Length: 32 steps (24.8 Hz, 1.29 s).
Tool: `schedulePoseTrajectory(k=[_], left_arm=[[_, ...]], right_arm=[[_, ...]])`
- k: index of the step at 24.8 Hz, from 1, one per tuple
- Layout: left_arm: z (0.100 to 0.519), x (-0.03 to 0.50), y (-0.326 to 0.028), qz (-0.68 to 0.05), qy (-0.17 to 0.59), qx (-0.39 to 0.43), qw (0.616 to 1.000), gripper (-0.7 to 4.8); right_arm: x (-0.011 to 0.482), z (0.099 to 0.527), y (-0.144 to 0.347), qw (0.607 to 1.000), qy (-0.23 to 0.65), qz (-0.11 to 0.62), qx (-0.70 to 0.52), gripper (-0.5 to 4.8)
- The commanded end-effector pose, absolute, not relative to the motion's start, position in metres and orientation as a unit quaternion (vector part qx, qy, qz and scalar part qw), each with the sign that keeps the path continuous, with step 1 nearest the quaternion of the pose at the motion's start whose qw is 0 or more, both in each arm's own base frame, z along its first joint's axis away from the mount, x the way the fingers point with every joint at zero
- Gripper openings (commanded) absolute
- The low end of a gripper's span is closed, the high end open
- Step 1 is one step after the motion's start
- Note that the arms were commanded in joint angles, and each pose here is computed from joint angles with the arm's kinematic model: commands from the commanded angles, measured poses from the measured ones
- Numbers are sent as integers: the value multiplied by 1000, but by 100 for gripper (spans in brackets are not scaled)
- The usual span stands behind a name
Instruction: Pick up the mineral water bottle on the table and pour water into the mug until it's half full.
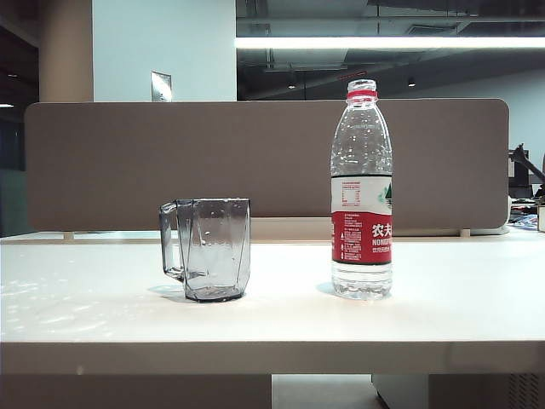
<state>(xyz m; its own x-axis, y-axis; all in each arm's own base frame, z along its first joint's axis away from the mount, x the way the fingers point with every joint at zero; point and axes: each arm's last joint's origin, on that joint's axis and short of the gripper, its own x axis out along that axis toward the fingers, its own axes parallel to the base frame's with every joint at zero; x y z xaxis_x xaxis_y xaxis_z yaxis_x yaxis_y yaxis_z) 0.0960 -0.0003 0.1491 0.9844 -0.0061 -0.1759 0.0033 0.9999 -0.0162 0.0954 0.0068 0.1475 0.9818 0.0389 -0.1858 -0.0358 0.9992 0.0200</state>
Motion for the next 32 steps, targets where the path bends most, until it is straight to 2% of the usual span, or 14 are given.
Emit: schedulePoseTrajectory(k=[1, 11, 16, 19, 25, 27, 29, 32], left_arm=[[148, 96, 0, 0, 92, -8, 996, -1], [152, 95, -1, -6, 95, -7, 995, -1], [184, 95, -10, -52, 179, 2, 982, -1], [227, 97, -24, -115, 232, 21, 966, -1], [278, 102, -45, -201, 192, 33, 960, -1], [298, 102, -59, -254, 165, 36, 952, -1], [305, 101, -68, -289, 134, 33, 947, -1], [306, 101, -71, -301, 130, 34, 944, -1]], right_arm=[[96, 146, 7, 996, 90, 19, 7, -1], [96, 146, 7, 996, 90, 18, 7, -1], [96, 146, 7, 996, 90, 18, 7, -1], [96, 146, 7, 996, 90, 18, 7, -1], [96, 146, 7, 996, 90, 18, 7, -1], [96, 146, 7, 996, 90, 19, 7, -1], [96, 146, 7, 996, 90, 18, 7, -1], [96, 146, 7, 996, 90, 19, 7, -1]])
